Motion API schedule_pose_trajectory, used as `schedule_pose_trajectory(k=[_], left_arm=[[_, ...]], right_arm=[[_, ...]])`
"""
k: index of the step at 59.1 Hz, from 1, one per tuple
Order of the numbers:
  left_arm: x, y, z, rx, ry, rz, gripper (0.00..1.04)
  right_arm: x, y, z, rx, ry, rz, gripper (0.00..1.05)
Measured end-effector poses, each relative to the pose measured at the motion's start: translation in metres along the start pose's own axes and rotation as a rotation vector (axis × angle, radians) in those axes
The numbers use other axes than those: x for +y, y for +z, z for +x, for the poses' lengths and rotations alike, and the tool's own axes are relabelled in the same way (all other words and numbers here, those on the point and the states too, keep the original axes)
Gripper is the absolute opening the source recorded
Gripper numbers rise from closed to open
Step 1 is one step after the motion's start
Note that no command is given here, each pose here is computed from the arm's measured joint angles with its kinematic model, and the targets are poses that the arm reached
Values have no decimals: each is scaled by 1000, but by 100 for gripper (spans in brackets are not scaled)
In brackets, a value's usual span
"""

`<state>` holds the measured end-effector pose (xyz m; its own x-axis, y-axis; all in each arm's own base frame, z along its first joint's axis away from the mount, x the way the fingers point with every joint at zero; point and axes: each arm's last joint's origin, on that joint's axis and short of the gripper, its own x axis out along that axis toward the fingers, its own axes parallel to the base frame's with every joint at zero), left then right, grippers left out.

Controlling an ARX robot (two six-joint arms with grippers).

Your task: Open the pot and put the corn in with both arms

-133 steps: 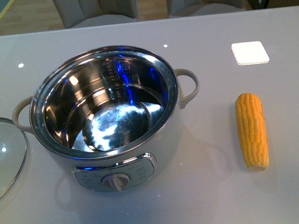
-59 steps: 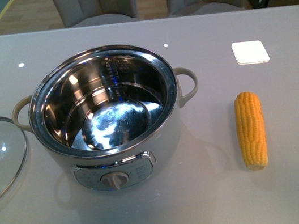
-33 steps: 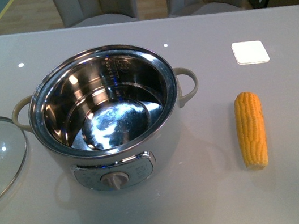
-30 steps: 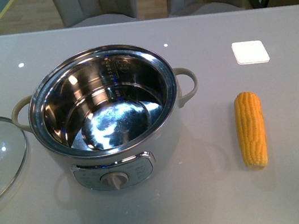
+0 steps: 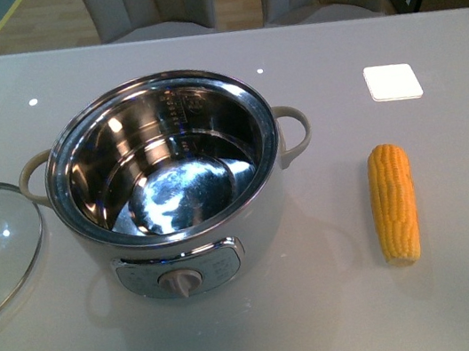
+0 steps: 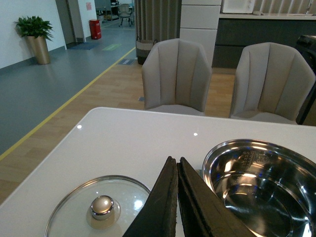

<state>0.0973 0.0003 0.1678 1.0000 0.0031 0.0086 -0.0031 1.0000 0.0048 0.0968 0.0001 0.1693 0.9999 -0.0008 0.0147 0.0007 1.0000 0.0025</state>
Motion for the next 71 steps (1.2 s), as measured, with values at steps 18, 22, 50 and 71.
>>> schedule_pose_trajectory(k=[18, 22, 50, 71], left_arm=[[0, 0, 0, -1, -1, -2, 37], [0, 0, 0, -1, 0, -2, 49], [0, 0, 0, -1, 0, -3, 98], [0, 0, 0, -1, 0, -3, 98]], right_arm=[[2, 1, 3, 547, -42, 129, 96], [4, -5, 4, 725, -57, 155, 96], [37, -17, 89, 795, 26, 125, 96], [56, -75, 158, 932, 20, 110, 96]])
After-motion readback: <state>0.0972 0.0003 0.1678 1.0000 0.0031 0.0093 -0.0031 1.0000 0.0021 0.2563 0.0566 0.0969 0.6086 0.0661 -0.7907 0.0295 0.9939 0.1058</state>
